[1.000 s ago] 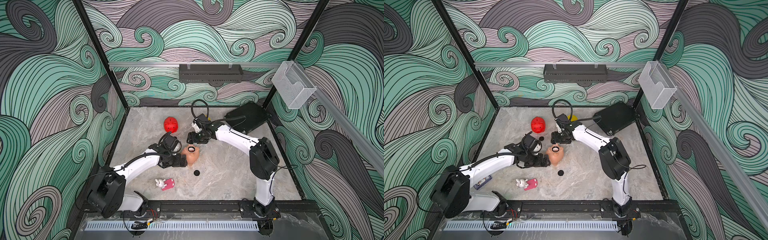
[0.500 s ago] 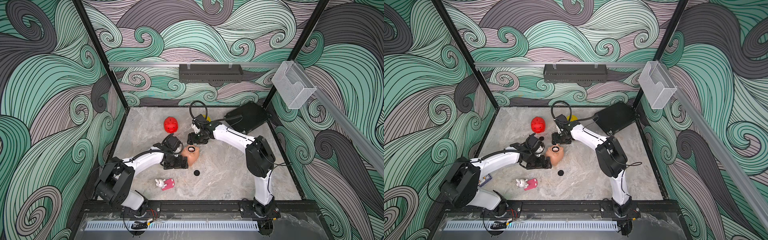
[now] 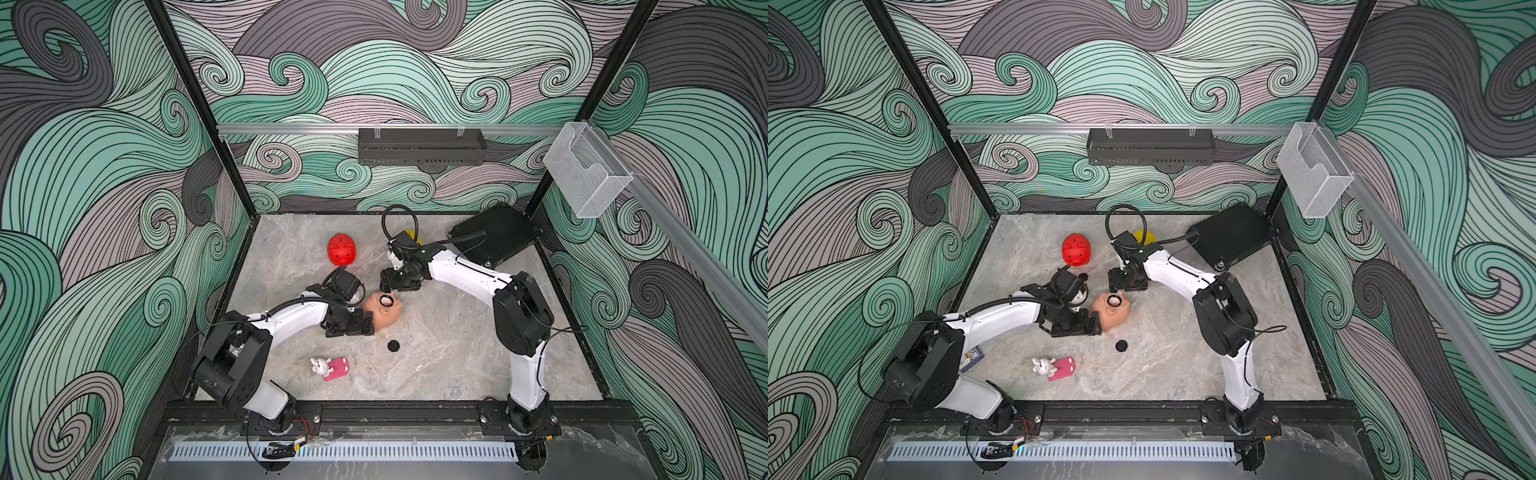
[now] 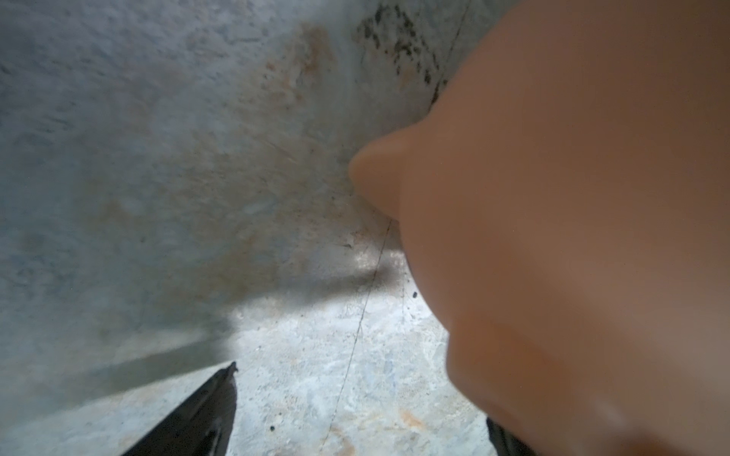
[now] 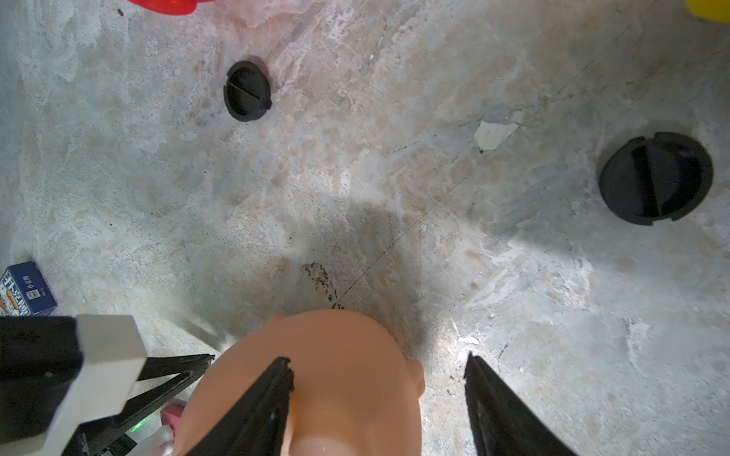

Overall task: Close piggy banks
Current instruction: Adjust the piggy bank at the center of the board.

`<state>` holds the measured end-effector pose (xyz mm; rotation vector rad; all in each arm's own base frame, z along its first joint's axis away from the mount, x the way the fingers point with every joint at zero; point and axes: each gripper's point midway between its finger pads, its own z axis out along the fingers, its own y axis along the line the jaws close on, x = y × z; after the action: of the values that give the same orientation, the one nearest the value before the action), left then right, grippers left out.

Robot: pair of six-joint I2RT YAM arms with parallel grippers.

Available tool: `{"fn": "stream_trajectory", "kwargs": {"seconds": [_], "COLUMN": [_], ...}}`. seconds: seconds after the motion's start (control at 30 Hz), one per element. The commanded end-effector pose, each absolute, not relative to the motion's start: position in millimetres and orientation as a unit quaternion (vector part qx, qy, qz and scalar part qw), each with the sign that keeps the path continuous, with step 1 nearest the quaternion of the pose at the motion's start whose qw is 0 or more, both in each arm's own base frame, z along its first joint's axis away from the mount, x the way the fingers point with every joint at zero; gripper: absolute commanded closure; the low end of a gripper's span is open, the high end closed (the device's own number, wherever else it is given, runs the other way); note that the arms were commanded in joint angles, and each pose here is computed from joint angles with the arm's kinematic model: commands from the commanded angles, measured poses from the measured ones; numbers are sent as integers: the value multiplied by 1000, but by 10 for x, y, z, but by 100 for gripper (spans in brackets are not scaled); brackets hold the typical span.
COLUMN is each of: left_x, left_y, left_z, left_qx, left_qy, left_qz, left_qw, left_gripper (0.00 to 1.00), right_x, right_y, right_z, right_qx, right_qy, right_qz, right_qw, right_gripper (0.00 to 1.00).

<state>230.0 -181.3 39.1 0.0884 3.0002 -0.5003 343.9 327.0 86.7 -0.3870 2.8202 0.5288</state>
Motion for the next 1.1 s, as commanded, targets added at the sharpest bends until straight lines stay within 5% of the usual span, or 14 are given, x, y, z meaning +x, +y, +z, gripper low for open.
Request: {"fn": "stream_trajectory", "kwargs": {"seconds": [0.0,0.37,0.6,1.07], "left_x": [2434,2326,2110,2387], "left_y": [-1758,-1674,-1797,-1897], "left_z": [448,583,594,515], "left_qx": [15,-6,-41,-6], "left_qy": [986,986,968,978], "left_qz": [-151,-155,-237,-203], "left_qw": [63,61,65,46], "left_gripper": [3,3,3,4], "right_x": [3361,3562,3608,3518], "right_y": [3166,3131,3215,3178], "right_z": [971,1080,1008,867], "right_qx": [-126,-117,-118,-123], "right_qy": [969,967,968,972], "right_qz": [173,174,184,176], "right_qw": [122,141,124,98], "right_gripper": [29,28,28,30]}}
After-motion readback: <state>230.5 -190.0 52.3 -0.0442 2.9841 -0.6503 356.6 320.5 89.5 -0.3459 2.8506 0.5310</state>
